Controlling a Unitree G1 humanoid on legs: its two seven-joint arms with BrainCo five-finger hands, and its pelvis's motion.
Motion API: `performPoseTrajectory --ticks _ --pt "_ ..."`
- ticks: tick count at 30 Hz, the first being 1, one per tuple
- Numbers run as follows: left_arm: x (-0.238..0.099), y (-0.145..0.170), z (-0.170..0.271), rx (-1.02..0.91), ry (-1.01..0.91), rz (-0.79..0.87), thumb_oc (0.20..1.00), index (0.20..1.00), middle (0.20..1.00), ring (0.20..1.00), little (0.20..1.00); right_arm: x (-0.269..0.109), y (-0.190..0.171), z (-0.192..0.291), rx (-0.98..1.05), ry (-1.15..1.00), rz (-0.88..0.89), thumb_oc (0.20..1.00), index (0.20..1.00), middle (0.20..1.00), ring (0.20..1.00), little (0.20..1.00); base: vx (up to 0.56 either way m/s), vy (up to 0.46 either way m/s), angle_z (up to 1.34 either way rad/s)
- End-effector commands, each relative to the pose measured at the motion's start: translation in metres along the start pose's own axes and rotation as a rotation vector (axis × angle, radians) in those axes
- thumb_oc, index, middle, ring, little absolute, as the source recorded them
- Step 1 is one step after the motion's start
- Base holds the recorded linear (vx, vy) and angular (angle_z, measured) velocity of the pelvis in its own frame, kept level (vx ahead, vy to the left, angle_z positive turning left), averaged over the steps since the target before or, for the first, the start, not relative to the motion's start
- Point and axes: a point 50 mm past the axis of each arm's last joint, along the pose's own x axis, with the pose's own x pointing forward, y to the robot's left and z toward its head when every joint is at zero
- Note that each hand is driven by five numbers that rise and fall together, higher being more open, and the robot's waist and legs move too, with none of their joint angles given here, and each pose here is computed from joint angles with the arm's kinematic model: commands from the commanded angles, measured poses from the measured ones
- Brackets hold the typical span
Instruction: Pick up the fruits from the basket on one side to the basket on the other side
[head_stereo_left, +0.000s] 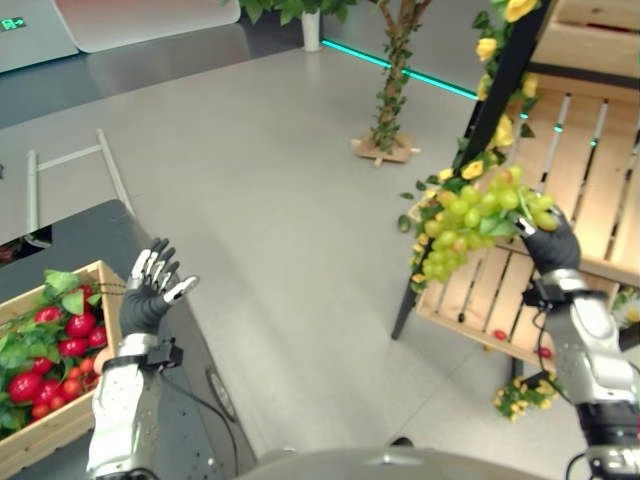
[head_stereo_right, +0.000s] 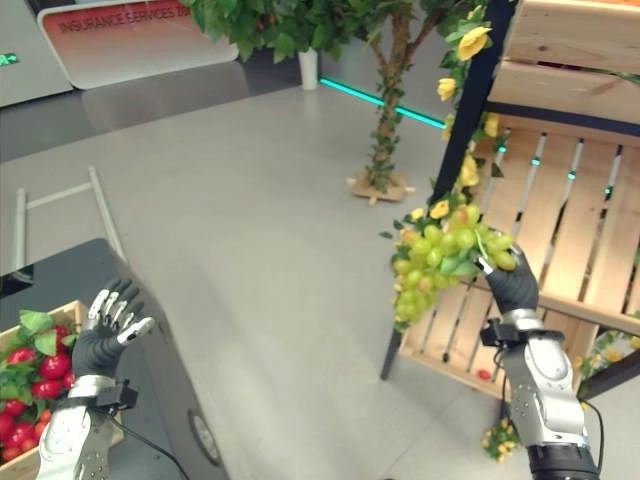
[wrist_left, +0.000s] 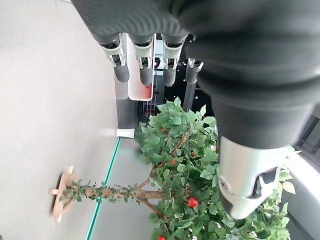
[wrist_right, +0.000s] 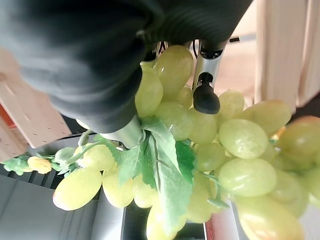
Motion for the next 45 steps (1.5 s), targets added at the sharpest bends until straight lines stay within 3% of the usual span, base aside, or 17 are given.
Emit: performPoseTrajectory --ticks 1,9,34,45 --pt "0.007 0.002 0.026 0.012 -0.132 -0.006 1.000 1.000 1.000 1.000 1.000 0.016 0.005 0.045 -0.010 -0.268 -0.005 0.200 0.200 0.200 0.200 0.200 -0.04 -0.070 -0.63" --pt "0.006 -0.001 0.025 0.030 -0.139 -0.006 1.000 1.000 1.000 1.000 1.000 0.023 0.005 0.039 -0.003 -0.244 -0.017 0.200 0.200 0.200 0.200 0.200 -0.06 0.049 -0.88" --pt "0.008 -0.001 0.027 0.106 -0.136 -0.016 1.000 1.000 1.000 1.000 1.000 0.020 0.007 0.020 0.001 -0.210 -0.121 0.200 0.200 0.200 0.200 0.200 0.01 0.054 -0.05" --pt "0.011 -0.007 0.023 0.107 -0.106 -0.055 1.000 1.000 1.000 1.000 1.000 0.077 0.019 0.040 -0.049 -0.231 -0.145 0.200 0.200 0.200 0.200 0.200 0.02 -0.010 0.01"
